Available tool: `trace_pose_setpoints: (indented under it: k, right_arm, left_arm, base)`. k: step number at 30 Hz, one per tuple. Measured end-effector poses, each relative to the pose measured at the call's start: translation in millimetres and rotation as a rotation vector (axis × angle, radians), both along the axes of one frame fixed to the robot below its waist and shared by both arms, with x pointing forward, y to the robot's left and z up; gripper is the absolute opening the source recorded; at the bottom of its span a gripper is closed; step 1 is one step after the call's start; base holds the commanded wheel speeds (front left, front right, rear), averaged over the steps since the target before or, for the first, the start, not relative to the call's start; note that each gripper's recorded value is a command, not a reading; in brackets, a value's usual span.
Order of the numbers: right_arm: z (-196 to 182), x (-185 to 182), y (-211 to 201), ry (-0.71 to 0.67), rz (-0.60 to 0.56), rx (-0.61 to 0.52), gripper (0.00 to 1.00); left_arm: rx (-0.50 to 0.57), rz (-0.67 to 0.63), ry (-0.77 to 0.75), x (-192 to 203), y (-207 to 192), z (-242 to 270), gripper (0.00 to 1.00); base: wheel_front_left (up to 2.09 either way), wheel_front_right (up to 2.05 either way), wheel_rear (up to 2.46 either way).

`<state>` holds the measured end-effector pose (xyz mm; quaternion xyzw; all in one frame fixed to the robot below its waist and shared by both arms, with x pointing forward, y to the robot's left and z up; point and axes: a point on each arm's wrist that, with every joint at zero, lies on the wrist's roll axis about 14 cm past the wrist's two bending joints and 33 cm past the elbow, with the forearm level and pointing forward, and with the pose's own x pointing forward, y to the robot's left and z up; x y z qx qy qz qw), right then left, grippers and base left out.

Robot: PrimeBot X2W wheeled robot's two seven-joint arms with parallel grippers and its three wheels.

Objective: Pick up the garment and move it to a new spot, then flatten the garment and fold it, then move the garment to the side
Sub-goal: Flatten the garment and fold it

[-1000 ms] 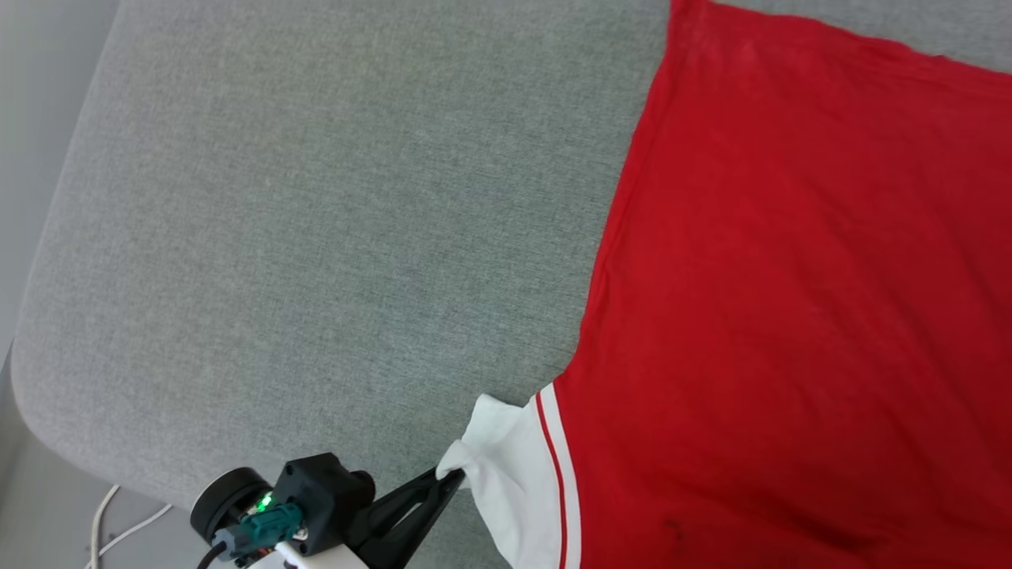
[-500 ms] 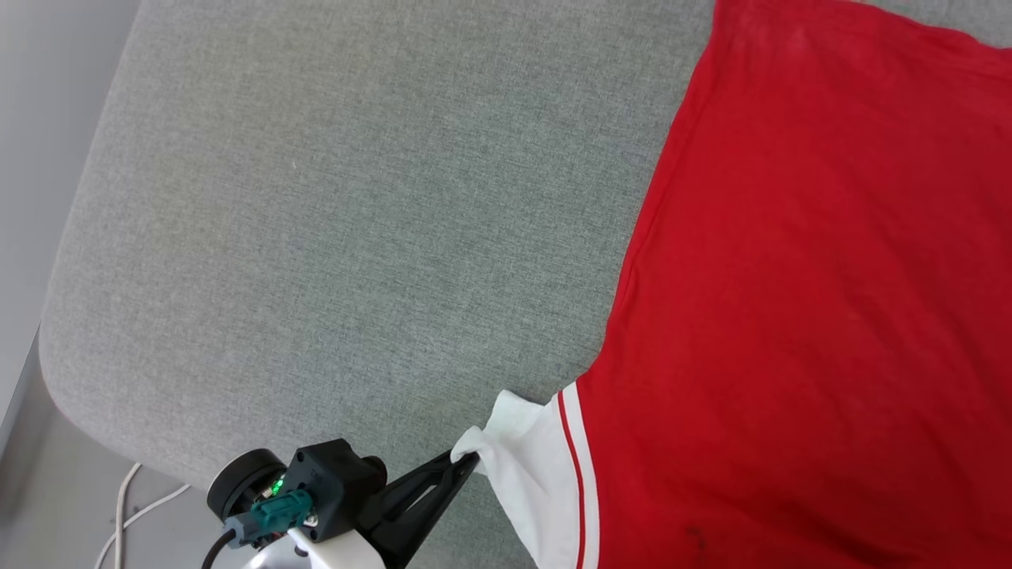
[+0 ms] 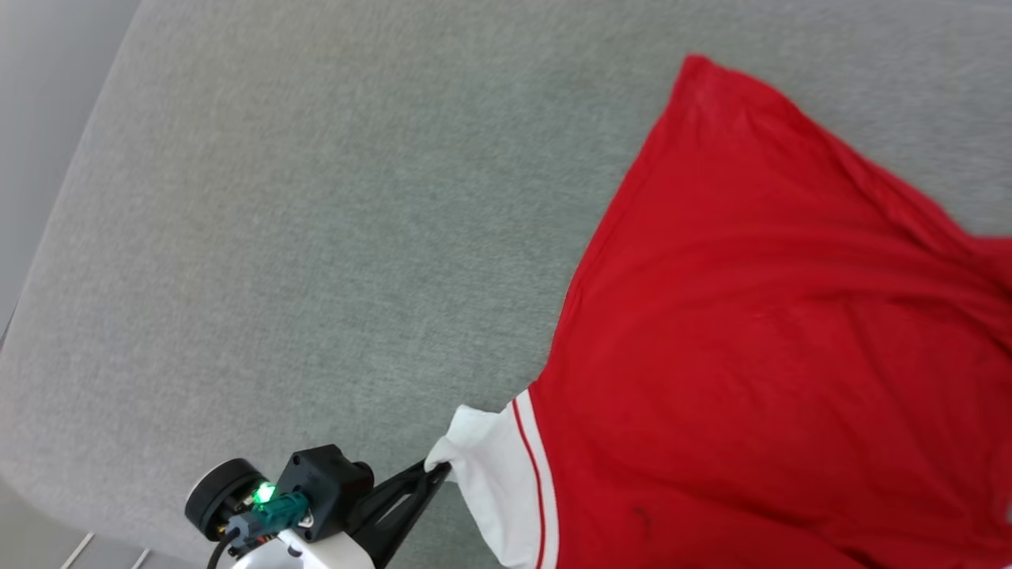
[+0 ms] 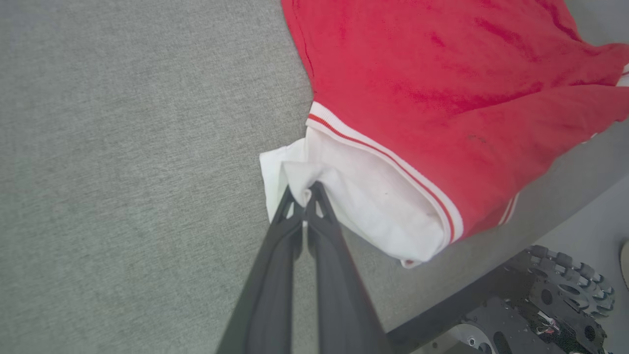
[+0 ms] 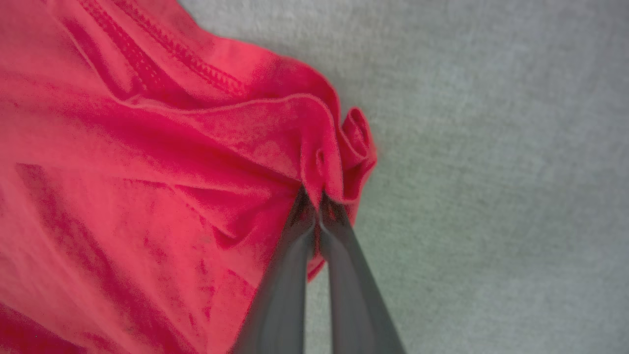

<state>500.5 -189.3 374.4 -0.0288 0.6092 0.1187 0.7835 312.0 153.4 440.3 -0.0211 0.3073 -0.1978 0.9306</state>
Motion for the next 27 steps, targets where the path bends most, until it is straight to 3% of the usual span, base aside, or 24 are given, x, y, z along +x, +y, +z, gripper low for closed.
trace_pose_setpoints:
  k: [13,27]
  right_arm:
    - [29,-107,-72,-0.032,-0.153,0.001,0.0]
    - [39,-207,-97,-0.104,-0.322,0.058,0.0]
  left_arm:
    - [-0.034,-0.01,-0.135,14,-15,22,0.0]
    - [-0.047,0.039,-0.242,15,-18,41,0.0]
  base:
    - [0.0,0.0,0.0]
    - [0.0,0.0,0.0]
